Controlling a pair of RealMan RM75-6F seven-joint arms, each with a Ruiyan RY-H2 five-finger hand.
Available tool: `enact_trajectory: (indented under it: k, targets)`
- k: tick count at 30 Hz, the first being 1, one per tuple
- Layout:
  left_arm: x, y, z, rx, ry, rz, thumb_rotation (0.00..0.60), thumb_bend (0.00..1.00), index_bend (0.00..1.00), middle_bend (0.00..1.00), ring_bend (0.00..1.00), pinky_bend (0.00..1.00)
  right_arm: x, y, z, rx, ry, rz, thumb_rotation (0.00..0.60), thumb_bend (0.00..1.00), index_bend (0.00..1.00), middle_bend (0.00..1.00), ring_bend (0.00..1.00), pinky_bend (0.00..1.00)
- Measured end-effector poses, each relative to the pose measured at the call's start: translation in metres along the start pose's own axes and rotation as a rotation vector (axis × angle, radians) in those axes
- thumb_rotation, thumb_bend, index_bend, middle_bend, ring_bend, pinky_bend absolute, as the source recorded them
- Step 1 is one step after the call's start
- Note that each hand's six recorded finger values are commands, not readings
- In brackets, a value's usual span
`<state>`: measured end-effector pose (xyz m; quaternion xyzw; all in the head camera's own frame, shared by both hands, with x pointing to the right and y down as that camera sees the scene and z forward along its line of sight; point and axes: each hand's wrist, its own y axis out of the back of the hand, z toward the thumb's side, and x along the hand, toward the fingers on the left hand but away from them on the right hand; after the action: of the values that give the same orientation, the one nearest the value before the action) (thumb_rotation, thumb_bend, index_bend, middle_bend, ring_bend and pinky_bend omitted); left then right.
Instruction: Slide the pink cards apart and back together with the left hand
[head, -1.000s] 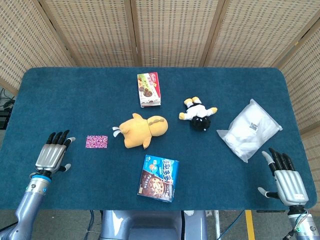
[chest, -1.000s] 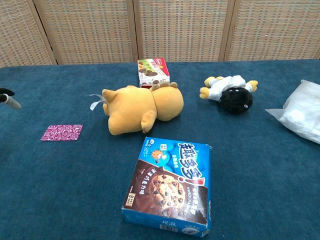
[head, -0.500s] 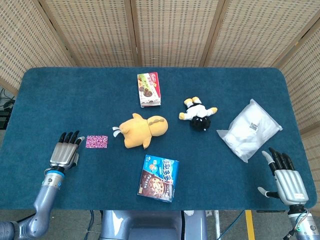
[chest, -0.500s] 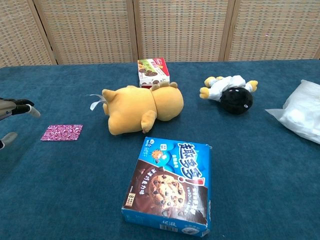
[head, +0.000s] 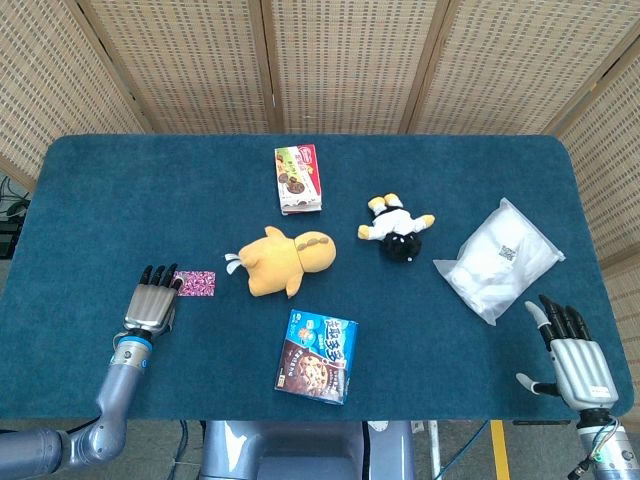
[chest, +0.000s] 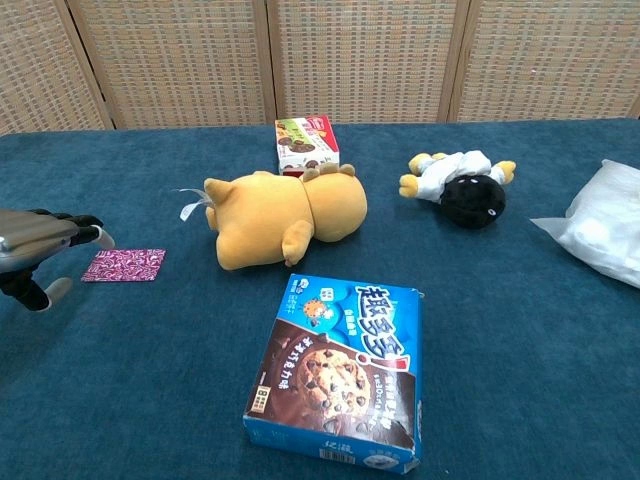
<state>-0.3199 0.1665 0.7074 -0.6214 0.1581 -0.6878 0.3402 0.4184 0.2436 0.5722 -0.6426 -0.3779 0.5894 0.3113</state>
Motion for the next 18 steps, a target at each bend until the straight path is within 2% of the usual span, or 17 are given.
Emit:
enact_trajectory:
  k: [18]
  targets:
    - [0.001, -0.019, 0.026, 0.013, -0.018, -0.011, 0.600, 0.60, 0.08, 0.00, 0.00, 0.00, 0.001, 0.001, 0.001, -0.009, 0.010, -0.004, 0.600, 0.00, 0.00, 0.00, 0.00, 0.00]
